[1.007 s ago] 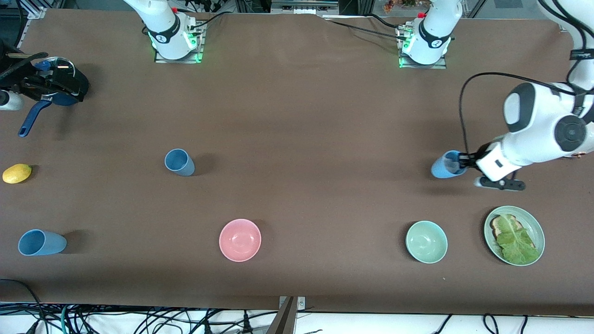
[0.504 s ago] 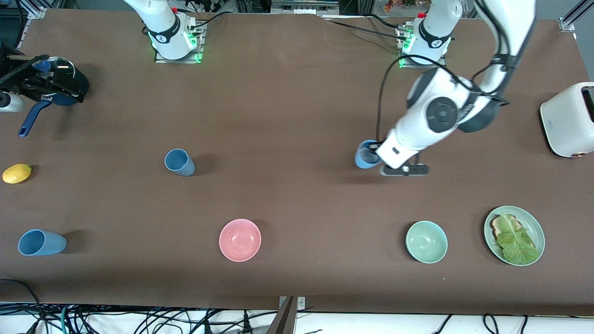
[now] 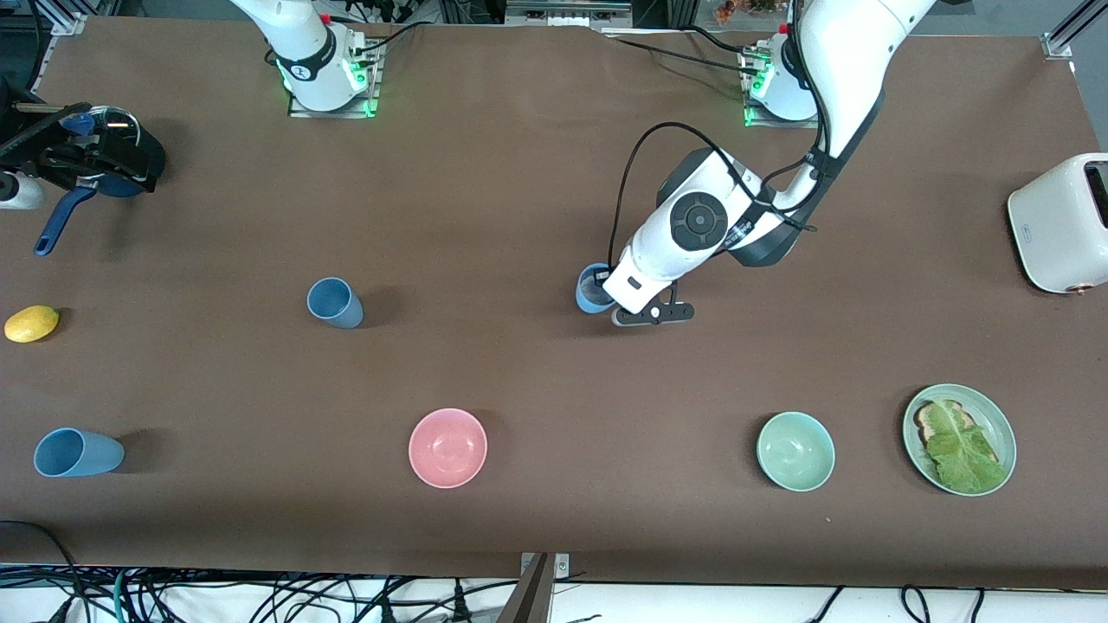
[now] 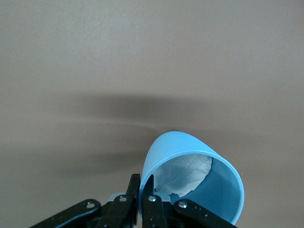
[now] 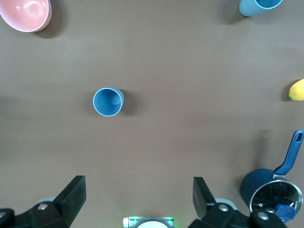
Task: Stack blue cups with both arms
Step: 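Carry the tissue cup with the left gripper to mid-table, then release the cup and withdraw the left gripper while the right gripper reaches out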
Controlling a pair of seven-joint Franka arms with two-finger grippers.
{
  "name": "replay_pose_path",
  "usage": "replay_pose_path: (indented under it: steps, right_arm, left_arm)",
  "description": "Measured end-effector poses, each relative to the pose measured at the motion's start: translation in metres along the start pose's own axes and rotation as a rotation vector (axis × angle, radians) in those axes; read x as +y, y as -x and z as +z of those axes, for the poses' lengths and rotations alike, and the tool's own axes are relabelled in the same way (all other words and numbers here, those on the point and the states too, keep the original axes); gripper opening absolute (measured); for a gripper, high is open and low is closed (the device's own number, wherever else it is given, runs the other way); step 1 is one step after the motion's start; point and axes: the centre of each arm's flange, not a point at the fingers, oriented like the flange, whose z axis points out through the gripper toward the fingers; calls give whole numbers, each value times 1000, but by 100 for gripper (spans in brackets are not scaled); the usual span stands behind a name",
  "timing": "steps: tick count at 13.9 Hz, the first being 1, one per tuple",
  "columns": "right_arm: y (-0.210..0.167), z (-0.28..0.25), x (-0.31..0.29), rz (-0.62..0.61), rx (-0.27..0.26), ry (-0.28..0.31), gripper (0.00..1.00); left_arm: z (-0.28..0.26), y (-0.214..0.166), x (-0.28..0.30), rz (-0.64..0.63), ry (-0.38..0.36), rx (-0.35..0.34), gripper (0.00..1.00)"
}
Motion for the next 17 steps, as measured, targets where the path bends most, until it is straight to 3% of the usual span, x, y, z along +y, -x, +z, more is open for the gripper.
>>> replay_pose_path:
  steps: [7, 9, 13, 17]
  right_arm:
    - [-4, 6, -1, -1, -12, 0, 100]
    - [-4, 6, -1, -1, -12, 0, 100]
    - [-4, 7, -2, -3, -13, 0, 100]
    - [-5, 7, -2, -3, -13, 0, 100]
  left_arm:
    - [26, 9, 14, 96, -47, 34, 6]
    - [27, 11, 15, 99, -51, 30, 20]
    - [5, 5, 15, 92, -83, 15, 59]
    - [-77, 1, 21, 74, -205, -64, 99]
